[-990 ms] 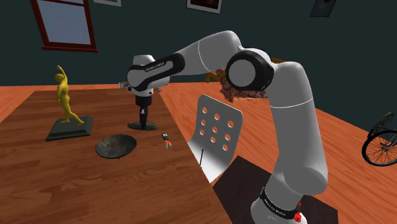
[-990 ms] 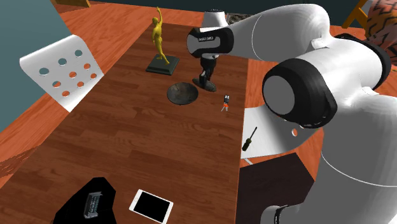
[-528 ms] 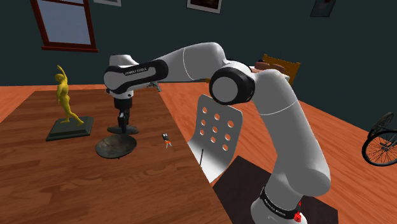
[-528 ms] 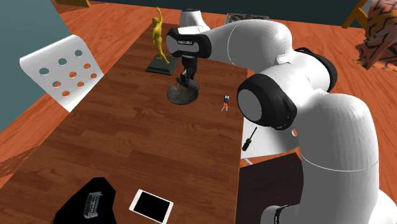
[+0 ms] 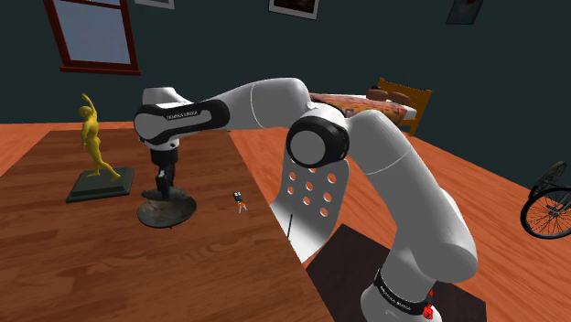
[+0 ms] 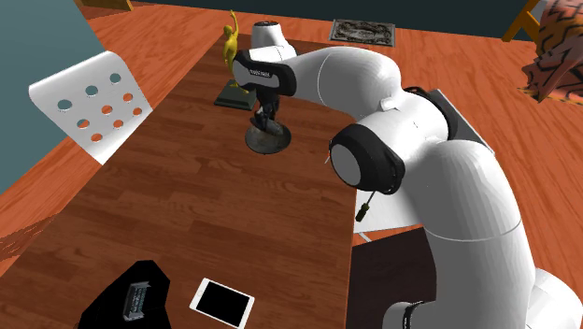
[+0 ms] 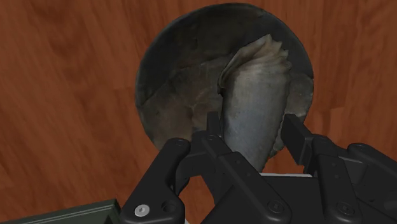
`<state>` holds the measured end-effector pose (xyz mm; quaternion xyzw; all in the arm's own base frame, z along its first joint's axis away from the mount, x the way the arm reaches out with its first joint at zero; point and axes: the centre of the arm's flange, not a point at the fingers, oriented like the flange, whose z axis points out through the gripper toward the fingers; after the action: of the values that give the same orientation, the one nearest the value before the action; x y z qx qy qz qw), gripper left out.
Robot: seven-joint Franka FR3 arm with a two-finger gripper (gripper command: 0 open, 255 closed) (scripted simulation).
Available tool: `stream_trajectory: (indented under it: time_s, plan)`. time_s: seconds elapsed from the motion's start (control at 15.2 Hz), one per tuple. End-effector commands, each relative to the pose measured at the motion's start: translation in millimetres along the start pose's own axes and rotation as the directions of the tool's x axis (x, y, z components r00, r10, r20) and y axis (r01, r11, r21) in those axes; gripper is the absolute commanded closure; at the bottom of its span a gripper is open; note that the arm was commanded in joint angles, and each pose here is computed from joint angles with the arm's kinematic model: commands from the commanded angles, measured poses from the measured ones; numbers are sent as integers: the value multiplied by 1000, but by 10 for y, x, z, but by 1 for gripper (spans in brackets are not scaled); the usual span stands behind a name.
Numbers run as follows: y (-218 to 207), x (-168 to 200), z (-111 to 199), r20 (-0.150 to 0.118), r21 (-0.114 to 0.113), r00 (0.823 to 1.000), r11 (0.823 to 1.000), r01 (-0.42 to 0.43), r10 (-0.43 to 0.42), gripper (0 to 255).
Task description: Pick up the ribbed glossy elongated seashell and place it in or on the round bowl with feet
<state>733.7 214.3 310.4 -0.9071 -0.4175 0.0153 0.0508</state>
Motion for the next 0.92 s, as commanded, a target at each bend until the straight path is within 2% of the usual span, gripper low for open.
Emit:
stream_trajectory:
  time_s: [0.0, 0.46, 0.86]
  plan:
    - [12, 1, 101, 0, 0, 1000, 1000, 0, 0, 255]
    - [48, -4, 445, 0, 0, 1000, 1000, 0, 0, 255]
    - [48, -3, 445, 0, 0, 1000, 1000, 0, 0, 255]
